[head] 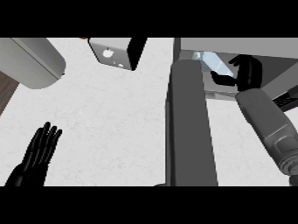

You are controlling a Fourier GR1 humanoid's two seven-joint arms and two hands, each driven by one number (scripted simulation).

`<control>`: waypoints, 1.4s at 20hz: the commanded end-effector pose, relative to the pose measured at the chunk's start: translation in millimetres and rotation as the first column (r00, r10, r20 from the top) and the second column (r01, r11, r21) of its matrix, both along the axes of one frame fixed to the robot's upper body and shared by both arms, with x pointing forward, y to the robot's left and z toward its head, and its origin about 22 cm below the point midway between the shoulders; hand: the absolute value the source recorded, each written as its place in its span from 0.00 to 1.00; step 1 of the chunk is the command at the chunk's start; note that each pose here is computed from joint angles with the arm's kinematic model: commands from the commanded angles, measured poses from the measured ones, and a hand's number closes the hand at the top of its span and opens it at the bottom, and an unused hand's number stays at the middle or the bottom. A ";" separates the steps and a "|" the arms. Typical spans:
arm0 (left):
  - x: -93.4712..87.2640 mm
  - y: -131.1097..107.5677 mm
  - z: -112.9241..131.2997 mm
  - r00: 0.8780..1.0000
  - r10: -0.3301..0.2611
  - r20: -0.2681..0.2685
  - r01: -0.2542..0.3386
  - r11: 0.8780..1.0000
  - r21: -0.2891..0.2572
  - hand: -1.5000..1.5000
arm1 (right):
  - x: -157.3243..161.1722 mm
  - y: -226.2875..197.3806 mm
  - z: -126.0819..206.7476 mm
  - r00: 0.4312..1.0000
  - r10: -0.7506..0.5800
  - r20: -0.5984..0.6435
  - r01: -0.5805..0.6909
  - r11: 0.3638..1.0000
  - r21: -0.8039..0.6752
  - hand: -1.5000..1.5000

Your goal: Pick up the milk, place it into the microwave and close the microwave

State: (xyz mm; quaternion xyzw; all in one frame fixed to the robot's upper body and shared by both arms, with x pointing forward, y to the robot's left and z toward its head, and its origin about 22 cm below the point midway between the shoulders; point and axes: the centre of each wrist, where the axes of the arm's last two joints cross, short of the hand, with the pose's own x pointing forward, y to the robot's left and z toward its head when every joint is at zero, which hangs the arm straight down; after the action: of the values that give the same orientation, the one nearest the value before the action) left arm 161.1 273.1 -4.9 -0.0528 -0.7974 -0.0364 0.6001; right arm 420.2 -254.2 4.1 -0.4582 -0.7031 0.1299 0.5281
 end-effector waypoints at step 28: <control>2.3 -35.4 -6.8 0.997 -0.069 0.015 0.069 0.997 -0.014 0.00 | -29.9 7.2 -47.5 0.966 0.256 0.034 -0.253 0.911 0.325 0.00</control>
State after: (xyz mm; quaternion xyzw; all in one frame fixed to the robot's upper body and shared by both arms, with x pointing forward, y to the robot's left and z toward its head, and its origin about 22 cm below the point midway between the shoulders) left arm 166.5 245.5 -9.4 -0.0870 -0.8007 -0.0595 0.5897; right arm 399.2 -245.0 -31.4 -0.2983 -0.7588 0.1072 0.5690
